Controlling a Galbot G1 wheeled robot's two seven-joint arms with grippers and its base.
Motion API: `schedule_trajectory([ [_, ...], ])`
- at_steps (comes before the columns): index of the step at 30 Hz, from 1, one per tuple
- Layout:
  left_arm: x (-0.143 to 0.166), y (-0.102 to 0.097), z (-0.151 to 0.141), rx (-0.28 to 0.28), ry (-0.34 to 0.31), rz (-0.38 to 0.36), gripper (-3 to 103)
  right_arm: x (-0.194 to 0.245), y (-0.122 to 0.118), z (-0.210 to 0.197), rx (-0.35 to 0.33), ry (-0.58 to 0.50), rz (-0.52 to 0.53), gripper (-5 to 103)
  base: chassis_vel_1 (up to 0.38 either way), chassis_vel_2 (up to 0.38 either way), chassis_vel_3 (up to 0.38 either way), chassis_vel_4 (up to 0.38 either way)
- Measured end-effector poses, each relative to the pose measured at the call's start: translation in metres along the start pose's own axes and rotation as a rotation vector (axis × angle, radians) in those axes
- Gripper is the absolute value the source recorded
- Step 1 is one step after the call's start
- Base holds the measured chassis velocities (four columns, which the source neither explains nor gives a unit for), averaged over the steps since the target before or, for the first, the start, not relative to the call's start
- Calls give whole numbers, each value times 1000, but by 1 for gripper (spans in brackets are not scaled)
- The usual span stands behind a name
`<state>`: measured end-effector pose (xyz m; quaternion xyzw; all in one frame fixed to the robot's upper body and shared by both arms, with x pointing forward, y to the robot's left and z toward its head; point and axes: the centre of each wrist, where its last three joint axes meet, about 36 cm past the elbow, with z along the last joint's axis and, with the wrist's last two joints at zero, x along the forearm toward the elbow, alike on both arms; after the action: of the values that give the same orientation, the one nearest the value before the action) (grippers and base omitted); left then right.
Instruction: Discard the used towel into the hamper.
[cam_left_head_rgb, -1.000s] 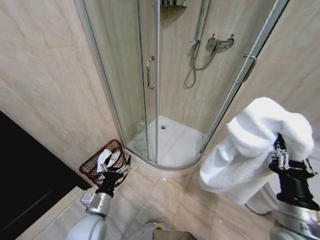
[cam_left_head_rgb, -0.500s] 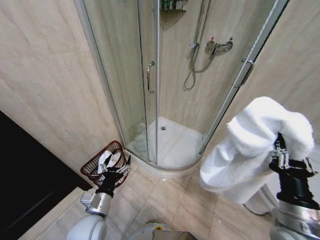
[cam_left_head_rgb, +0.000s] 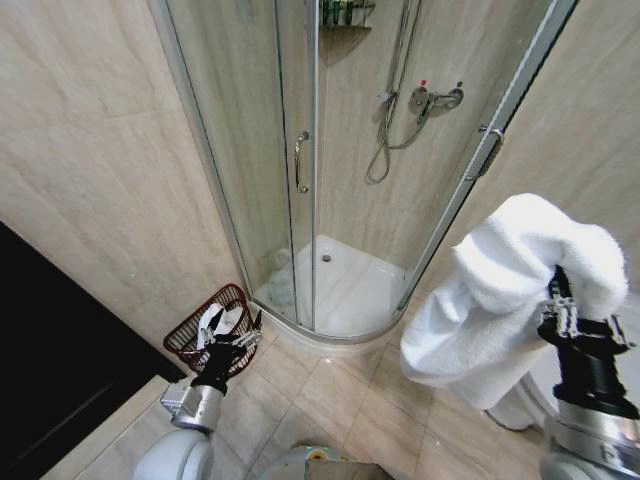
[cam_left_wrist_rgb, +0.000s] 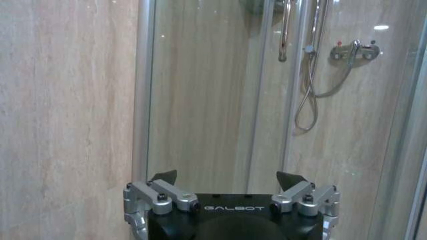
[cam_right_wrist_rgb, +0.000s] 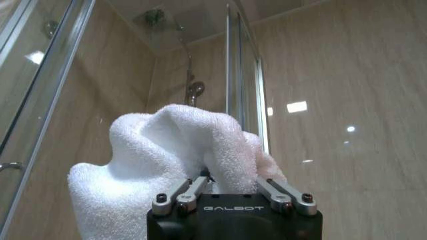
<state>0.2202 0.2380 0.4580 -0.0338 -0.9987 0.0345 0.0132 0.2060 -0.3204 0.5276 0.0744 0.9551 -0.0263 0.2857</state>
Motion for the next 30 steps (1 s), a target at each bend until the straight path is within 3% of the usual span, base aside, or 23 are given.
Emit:
schedule_trajectory([
  [30, 0, 0, 0, 0, 0, 0, 100, -1, -1, -1, 6, -4, -2, 20, 0, 0, 0, 0],
])
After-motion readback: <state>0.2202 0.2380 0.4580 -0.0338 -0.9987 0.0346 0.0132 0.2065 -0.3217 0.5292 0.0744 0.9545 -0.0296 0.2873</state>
